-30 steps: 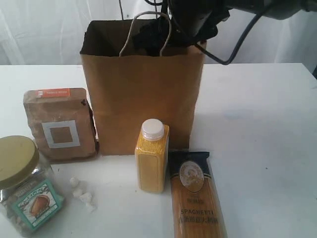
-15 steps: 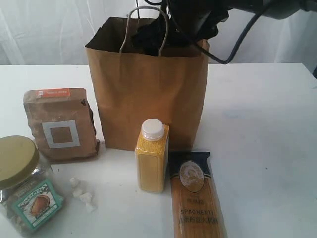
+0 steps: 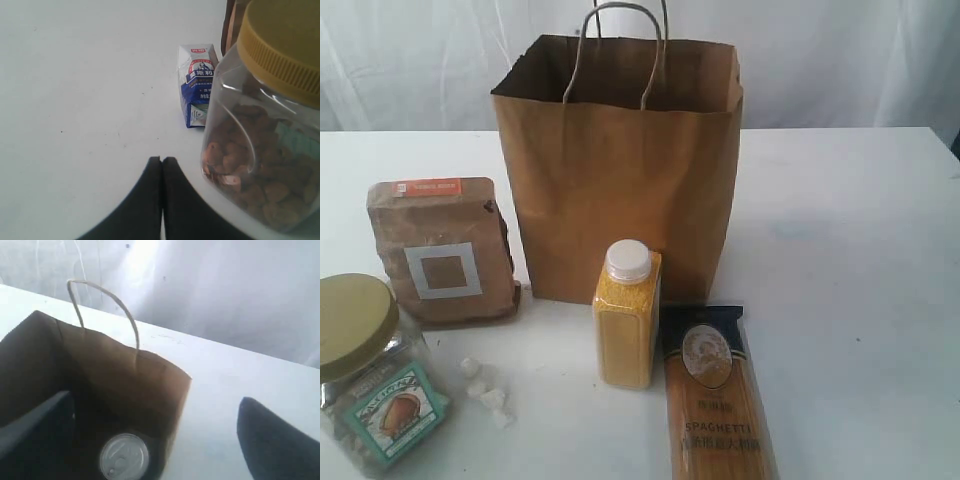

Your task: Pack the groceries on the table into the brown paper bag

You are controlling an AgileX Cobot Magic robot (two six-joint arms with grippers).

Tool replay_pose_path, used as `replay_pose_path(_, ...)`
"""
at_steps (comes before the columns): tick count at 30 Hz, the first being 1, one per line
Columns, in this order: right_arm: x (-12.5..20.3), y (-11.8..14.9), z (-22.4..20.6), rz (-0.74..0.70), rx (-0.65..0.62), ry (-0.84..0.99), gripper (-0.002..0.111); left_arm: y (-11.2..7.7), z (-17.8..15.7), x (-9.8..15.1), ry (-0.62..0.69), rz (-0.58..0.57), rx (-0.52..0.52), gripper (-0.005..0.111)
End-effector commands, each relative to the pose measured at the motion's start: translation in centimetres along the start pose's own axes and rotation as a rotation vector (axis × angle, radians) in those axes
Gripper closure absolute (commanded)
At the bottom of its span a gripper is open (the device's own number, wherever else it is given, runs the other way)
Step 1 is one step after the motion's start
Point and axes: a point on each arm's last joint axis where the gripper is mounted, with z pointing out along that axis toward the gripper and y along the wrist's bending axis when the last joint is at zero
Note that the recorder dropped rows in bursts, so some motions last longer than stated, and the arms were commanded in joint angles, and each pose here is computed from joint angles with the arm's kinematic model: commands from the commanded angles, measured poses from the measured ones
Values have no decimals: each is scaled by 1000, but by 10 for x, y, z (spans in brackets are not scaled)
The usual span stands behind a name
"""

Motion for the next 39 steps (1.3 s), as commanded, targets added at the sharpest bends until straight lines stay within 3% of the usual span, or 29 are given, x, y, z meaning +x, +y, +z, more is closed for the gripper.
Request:
replay_pose_path(1, 1, -28, -23, -165, 189, 44, 27, 0, 0, 1, 2, -5, 5, 107)
replay_pose_path(4, -3, -50, -25, -270, 433, 35, 29, 0, 0, 1, 2, -5, 5, 107)
replay_pose_path(8, 4, -85, -17, -301, 576, 89, 46, 0, 0, 1, 2, -5, 5, 107)
replay_pose_path(11, 19, -119, -4, -258, 647, 192, 74, 0, 0, 1, 2, -5, 5, 107)
replay_pose_path(14, 49, -148, 11, -114, 595, 352, 108, 0, 0, 1, 2, -5, 5, 107)
replay_pose_path(18, 107, -154, 28, 66, 175, 618, 108, 0, 0, 1, 2, -5, 5, 107)
replay_pose_path(20, 129, -143, 29, 138, -29, 667, 108, 0, 0, 1, 2, -5, 5, 107)
replay_pose_path(22, 143, -133, 23, 202, -141, 650, 108, 0, 0, 1, 2, -5, 5, 107)
replay_pose_path(25, 150, -126, 3, 235, -148, 476, 108, 0, 0, 1, 2, -5, 5, 107)
replay_pose_path(29, 154, -126, -43, 281, -38, 126, 108, 0, 0, 1, 2, -5, 5, 107)
replay_pose_path(32, 164, -125, -86, 238, 31, -107, 108, 0, 0, 1, 2, -5, 5, 107)
replay_pose_path(39, 214, -109, -134, 195, 14, -233, 108, 0, 0, 1, 2, -5, 5, 107)
